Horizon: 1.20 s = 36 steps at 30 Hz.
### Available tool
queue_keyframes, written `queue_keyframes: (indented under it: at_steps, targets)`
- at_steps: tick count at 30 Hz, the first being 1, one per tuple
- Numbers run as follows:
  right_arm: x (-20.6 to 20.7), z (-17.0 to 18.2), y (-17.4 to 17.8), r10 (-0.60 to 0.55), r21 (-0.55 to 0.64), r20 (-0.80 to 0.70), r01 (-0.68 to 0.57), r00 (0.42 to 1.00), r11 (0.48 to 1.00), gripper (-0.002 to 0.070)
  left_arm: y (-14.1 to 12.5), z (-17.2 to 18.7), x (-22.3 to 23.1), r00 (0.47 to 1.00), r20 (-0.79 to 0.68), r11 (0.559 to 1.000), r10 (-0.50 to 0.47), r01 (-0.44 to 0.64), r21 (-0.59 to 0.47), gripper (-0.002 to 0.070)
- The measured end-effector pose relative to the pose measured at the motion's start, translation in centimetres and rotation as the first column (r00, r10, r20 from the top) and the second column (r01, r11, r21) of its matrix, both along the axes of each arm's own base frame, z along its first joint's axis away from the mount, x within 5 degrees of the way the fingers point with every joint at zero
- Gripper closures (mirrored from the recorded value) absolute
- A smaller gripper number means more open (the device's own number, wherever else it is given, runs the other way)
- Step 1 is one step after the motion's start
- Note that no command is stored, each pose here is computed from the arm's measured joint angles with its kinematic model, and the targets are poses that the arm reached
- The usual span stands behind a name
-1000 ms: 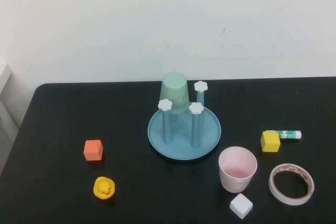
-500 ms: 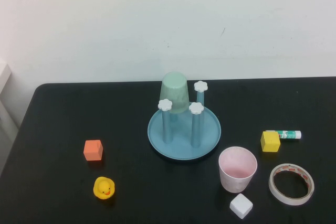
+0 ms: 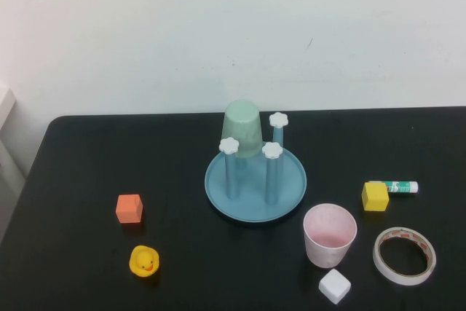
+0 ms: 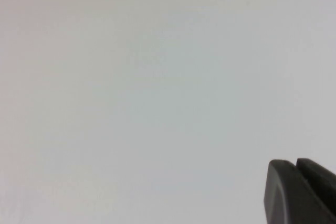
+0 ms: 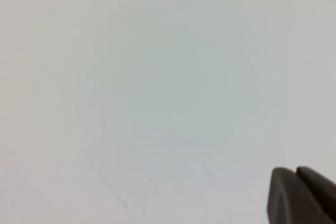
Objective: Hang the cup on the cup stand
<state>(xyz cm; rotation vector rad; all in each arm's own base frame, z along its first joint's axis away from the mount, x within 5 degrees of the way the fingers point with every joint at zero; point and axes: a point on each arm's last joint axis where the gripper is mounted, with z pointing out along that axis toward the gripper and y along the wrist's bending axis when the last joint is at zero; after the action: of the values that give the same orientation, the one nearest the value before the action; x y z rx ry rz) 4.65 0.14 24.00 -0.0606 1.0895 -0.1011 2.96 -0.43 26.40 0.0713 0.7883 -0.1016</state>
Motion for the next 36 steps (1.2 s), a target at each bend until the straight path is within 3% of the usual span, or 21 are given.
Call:
queue_keyframes:
  at_steps: [4,8,14,18,21,23,24,28,32,36]
  targets:
    - [-0.1,0.4,0.0,0.001,-0.001,0.016,-0.001,1.0,1.0,0.0678,0.1,0.2,-0.1,1.0,0.021,1.0,-0.008,0.009,-0.018,0.0676]
    - [-0.4,2.4,-0.2,-0.026,-0.006,-0.107,0.025,0.994,1.0,0.0678,-0.1,1.2,0.6,0.979,-0.206,1.0,-0.012,0.015,0.012,0.0676]
    - [-1.0,7.1,-0.7,-0.108,-0.066,-0.355,0.09,0.929,0.994,0.0678,0.0,3.8,0.5,0.875,-0.482,0.996,0.037,0.009,0.092,0.0676]
    - [1.0,8.5,-0.8,-0.126,-0.11,-0.588,0.076,0.799,0.991,0.0678,-0.1,3.9,1.3,0.763,-0.645,0.995,0.044,0.026,0.099,0.0676]
    - [3.4,8.9,-0.4,-0.081,-0.121,-0.735,-0.012,0.673,0.993,0.0678,-0.2,3.3,1.8,0.704,-0.709,0.994,0.046,0.036,0.1,0.0676]
    - [4.9,8.8,0.1,-0.032,-0.109,-0.809,-0.096,0.586,0.989,0.0678,-0.2,3.3,1.8,0.692,-0.721,0.995,0.04,0.039,0.093,0.0676]
    - [6.7,8.6,0.8,0.03,-0.078,-0.87,-0.199,0.492,0.977,0.0678,-0.2,3.3,1.9,0.692,-0.721,0.996,0.034,0.04,0.085,0.0676]
    - [10.6,7.2,2.1,0.152,0.021,-0.929,-0.362,0.338,0.932,0.0678,-0.2,3.5,1.9,0.703,-0.711,0.999,-0.008,0.039,0.027,0.0676]
    - [14.9,4.7,3.0,0.25,0.11,-0.935,-0.464,0.252,0.879,0.0678,-0.3,3.3,2.0,0.699,-0.715,0.999,-0.023,0.04,0.006,0.0676]
    - [18.9,1.1,3.7,0.27,0.14,-0.944,-0.511,0.189,0.848,0.0676,-0.4,1.5,2.4,0.661,-0.749,0.999,-0.035,0.041,-0.011,0.0676]
